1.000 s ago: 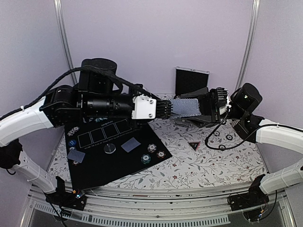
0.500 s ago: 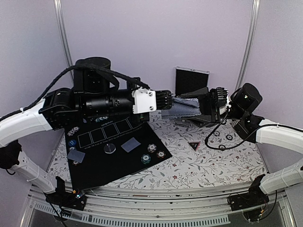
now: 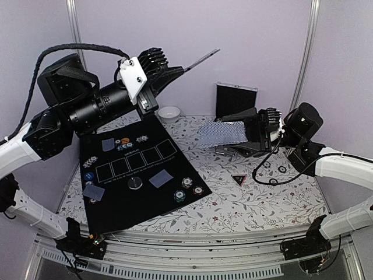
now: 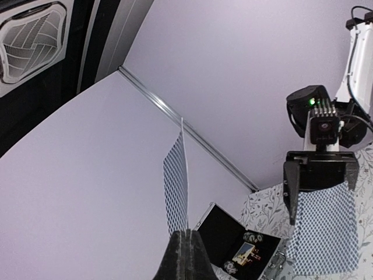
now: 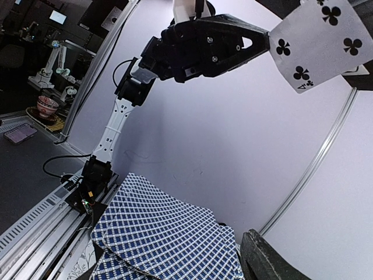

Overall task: Distribute texas hold em gaming equipment
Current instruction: Distribute the poker card in the dealer area.

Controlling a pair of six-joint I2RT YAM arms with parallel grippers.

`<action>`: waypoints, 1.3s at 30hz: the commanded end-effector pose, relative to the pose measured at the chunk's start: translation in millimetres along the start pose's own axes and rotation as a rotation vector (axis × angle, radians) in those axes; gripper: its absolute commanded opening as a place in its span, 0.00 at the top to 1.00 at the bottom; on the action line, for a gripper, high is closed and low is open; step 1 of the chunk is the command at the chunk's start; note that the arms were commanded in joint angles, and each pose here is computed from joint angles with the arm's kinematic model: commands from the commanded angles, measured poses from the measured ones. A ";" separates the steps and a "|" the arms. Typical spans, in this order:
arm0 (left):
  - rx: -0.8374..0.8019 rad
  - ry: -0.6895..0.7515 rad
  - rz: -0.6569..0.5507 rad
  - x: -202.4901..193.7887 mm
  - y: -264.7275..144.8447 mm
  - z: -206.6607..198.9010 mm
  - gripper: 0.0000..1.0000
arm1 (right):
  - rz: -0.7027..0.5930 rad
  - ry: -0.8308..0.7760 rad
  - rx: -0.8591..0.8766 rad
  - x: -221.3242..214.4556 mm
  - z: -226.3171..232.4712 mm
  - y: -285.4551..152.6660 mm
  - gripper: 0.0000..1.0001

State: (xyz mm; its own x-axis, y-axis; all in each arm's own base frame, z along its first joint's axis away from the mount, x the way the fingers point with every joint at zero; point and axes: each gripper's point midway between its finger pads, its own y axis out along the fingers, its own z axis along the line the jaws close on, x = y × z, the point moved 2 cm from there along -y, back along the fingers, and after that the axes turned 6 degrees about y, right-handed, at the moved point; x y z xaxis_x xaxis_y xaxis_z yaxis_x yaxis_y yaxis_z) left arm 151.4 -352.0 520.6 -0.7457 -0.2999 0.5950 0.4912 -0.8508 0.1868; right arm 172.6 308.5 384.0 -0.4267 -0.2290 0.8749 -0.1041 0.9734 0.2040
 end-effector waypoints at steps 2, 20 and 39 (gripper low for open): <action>0.178 -0.067 0.258 -52.8 -5.6 33.0 1.00 | -0.033 -0.042 -0.004 15.0 2.9 -3.3 0.40; -0.055 -0.155 0.925 -309.8 -86.9 -141.0 1.00 | -0.036 -0.042 -0.002 16.8 2.0 -2.6 0.40; -0.249 -0.034 0.876 -369.2 -93.4 -210.4 1.00 | -0.038 -0.047 -0.004 18.2 2.6 -3.2 0.40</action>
State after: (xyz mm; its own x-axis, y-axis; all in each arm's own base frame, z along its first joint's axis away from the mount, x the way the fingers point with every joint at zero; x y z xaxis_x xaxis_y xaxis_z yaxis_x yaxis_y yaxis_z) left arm 276.5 -244.3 119.0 -0.0595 -0.8930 0.4462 0.7572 -0.3316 -0.5628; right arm 170.1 306.4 388.2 -0.4368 -0.2385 0.8673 -0.1071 0.9711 0.2131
